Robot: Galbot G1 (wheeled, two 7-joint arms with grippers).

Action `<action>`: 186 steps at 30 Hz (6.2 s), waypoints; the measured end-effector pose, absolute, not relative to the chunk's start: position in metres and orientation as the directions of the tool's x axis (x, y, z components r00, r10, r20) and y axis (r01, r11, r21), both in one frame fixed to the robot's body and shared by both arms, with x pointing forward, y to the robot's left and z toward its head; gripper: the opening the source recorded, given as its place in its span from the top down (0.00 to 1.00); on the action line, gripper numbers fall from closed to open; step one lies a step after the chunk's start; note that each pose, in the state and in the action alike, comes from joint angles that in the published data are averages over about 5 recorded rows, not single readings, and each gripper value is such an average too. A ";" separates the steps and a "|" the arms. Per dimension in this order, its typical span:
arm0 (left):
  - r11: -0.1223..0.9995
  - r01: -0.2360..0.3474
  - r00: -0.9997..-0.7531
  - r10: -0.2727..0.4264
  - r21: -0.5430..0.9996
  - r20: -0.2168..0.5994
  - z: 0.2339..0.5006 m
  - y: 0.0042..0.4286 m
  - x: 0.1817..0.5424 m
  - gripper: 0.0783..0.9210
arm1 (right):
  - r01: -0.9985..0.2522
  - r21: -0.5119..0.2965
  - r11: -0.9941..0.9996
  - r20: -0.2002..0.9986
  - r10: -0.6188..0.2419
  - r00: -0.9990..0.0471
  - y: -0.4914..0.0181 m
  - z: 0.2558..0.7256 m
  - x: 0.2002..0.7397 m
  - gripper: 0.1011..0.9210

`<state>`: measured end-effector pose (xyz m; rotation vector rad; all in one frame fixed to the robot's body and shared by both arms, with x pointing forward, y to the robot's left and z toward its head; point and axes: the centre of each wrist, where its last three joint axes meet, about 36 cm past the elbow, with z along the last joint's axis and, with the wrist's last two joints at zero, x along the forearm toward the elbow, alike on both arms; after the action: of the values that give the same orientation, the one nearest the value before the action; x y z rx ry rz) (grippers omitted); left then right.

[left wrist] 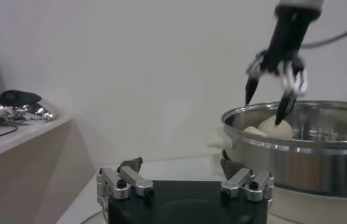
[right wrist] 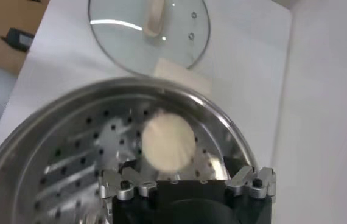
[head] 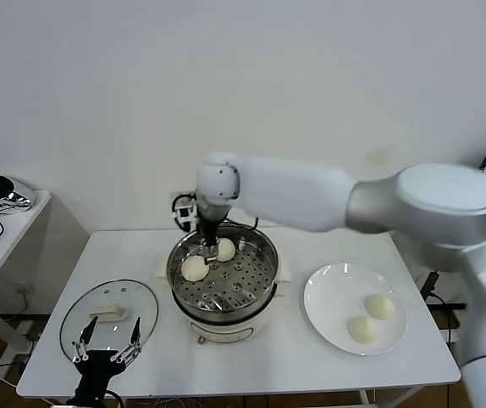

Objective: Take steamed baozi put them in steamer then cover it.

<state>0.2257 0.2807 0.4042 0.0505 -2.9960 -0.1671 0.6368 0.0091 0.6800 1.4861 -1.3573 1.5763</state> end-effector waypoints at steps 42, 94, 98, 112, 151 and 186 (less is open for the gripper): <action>0.989 -0.009 -0.979 -0.040 0.150 0.201 0.397 0.273 0.205 0.12 | -0.966 -0.167 -0.198 0.985 -0.065 -0.157 -0.339 0.535 0.543 0.12; 0.988 -0.013 -0.980 -0.043 0.153 0.195 0.393 0.277 0.209 0.12 | -0.959 -0.218 -0.182 0.973 -0.119 -0.199 -0.340 0.564 0.597 0.51; 0.988 -0.014 -0.981 -0.043 0.153 0.190 0.393 0.278 0.209 0.12 | -0.938 -0.282 -0.203 0.955 -0.154 -0.254 -0.322 0.613 0.618 0.51; 0.988 -0.022 -0.983 -0.049 0.150 0.177 0.397 0.282 0.210 0.12 | -0.787 -0.387 -0.480 0.911 -0.331 -0.246 -0.172 0.711 0.647 0.48; 0.991 -0.044 -0.984 -0.066 0.129 0.168 0.397 0.281 0.213 0.12 | -0.060 -0.182 -0.982 0.983 -0.179 -0.041 0.029 0.595 0.596 0.30; 0.990 0.001 -0.986 -0.022 0.141 0.166 0.397 0.277 0.218 0.12 | -0.809 -0.290 -0.511 0.957 -0.135 -0.258 -0.285 0.642 0.591 0.12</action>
<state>0.2178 0.2770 0.3974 0.0158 -2.9666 -0.2108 0.5913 -0.2847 0.6417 1.5080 -1.1577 1.8201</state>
